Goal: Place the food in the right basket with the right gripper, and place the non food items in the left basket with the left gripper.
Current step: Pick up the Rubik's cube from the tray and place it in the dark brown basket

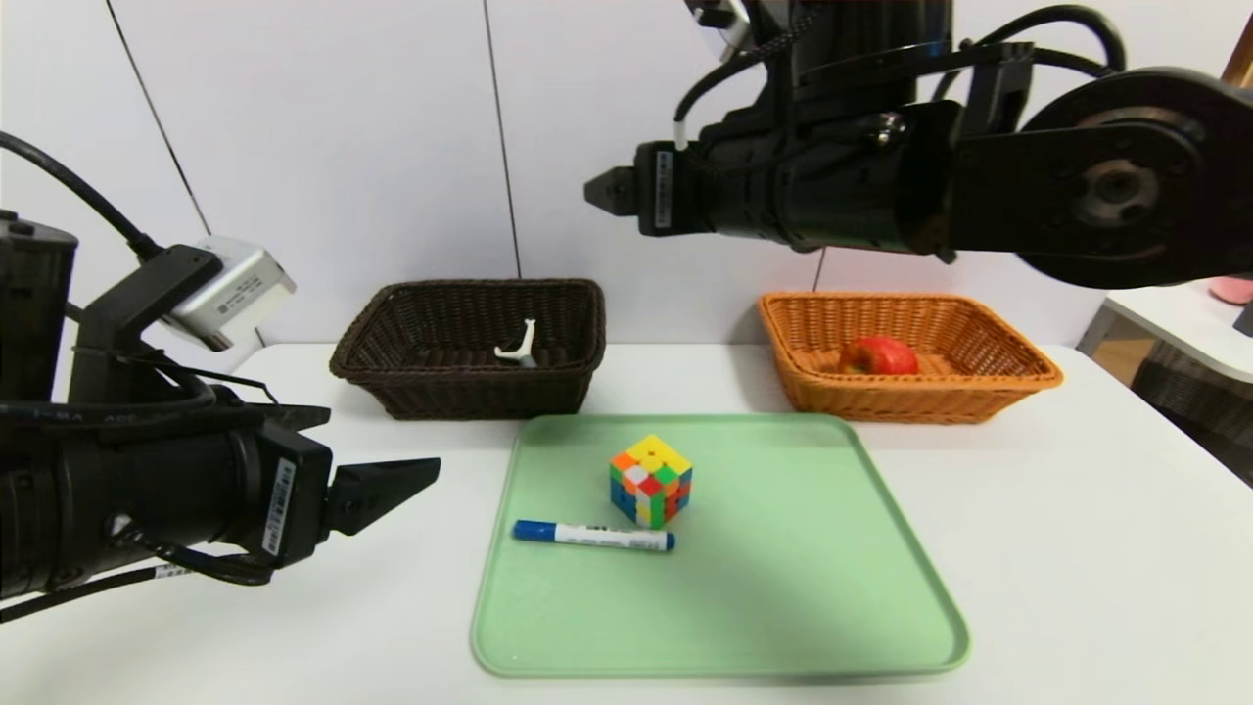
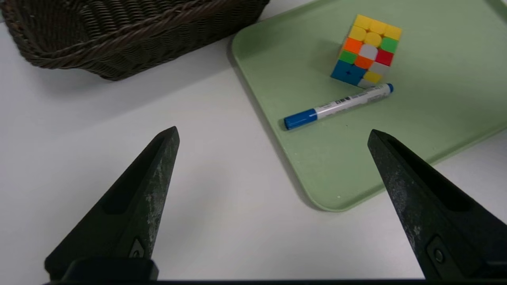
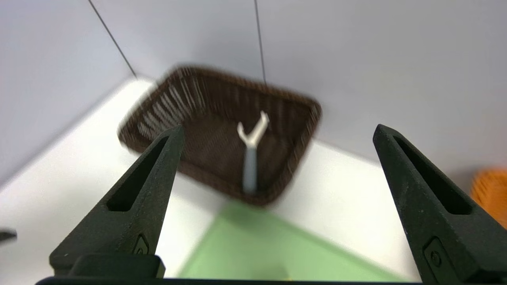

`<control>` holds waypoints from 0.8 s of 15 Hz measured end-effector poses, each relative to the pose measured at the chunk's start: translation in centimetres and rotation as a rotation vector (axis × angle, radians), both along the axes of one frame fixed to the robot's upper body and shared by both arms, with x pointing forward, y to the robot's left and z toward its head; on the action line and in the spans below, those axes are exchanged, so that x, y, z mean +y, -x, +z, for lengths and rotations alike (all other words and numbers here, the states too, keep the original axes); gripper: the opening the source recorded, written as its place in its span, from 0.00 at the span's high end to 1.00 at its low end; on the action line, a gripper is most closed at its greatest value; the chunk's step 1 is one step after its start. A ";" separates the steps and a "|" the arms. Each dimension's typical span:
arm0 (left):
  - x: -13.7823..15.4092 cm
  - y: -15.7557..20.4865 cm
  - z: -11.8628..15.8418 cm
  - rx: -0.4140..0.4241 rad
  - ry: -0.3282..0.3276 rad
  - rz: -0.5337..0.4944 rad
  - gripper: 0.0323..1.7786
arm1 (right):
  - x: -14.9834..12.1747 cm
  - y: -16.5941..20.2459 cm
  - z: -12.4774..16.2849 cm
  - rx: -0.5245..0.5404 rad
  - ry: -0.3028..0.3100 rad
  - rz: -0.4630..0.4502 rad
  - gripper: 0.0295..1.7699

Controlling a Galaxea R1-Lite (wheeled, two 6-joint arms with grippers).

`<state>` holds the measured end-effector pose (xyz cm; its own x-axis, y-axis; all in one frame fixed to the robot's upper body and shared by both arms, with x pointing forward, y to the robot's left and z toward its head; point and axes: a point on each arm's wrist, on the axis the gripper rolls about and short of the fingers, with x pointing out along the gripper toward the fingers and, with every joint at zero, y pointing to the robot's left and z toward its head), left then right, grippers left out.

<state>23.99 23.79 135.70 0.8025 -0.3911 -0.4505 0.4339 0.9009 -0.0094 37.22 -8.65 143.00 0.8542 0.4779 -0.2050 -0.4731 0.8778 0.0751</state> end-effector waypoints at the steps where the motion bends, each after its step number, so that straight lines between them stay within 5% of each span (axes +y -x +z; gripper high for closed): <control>1: -0.7 0.2 -0.1 0.009 0.000 -0.044 0.05 | -1.3 0.4 -0.3 0.032 0.030 -0.024 0.06; 7: -4.8 -1.5 -1.3 -0.033 -0.013 -0.320 0.05 | -7.0 2.2 -1.1 0.090 0.073 -0.127 0.05; 12: -8.8 -5.3 -3.5 -0.107 0.002 -0.384 0.05 | -11.3 3.9 -1.4 0.106 0.078 -0.218 0.04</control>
